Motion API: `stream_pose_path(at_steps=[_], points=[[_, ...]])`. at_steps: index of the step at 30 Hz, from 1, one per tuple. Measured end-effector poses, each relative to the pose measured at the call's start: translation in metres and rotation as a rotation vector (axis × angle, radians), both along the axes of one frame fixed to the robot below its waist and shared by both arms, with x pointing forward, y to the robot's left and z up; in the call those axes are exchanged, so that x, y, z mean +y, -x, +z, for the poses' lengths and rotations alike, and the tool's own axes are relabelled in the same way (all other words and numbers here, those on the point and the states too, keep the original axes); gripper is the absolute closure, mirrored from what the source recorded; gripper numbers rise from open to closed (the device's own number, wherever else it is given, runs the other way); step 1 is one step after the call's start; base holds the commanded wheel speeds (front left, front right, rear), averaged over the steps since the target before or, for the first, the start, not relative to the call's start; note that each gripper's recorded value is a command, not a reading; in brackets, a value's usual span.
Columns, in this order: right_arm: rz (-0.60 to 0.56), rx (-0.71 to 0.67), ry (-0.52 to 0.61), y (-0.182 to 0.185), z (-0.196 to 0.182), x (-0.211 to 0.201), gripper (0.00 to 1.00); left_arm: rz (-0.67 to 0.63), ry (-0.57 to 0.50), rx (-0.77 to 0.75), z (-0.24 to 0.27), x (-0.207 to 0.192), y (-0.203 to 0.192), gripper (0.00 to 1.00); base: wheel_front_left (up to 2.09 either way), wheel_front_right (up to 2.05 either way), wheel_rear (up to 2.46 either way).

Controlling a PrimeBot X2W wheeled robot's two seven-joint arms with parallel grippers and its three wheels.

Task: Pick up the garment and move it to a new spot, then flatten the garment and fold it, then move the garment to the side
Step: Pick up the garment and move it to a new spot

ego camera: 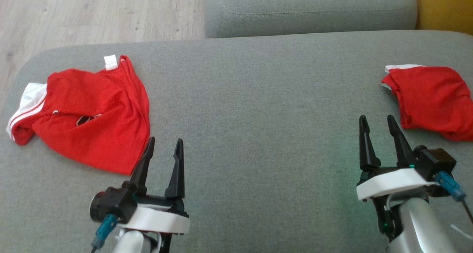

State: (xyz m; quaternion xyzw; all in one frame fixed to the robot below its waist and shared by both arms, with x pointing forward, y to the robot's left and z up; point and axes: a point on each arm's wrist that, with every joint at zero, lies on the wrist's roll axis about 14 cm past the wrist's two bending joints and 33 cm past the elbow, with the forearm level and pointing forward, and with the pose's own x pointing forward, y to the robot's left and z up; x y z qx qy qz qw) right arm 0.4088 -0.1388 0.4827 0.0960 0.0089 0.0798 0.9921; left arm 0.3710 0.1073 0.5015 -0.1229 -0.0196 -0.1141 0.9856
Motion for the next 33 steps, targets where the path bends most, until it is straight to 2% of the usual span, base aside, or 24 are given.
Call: stream_pose_path(at_steps=[5,9,19,27,33], points=[[0.005,-0.006,0.005,-0.001,0.002,0.002,0.00,0.006,-0.001,0.000,0.000,0.002,0.000,0.00,0.00,0.00,0.00],[0.055,-0.005,0.022,-0.002,0.000,0.018,0.00,0.037,-0.003,0.002,0.000,0.011,0.002,0.00,0.00,0.00,0.00],[0.267,-0.025,0.003,-0.001,0.007,0.092,0.00,0.178,-0.010,-0.002,0.002,0.054,0.018,0.00,0.00,0.00,0.00],[0.491,-0.031,-0.024,0.017,0.013,0.167,0.00,0.329,-0.017,-0.010,0.004,0.099,0.049,0.00,0.00,0.00,0.00],[0.585,-0.020,-0.032,0.031,0.012,0.197,0.00,0.423,-0.019,0.009,-0.003,0.124,0.074,0.00,0.00,0.00,0.00]])
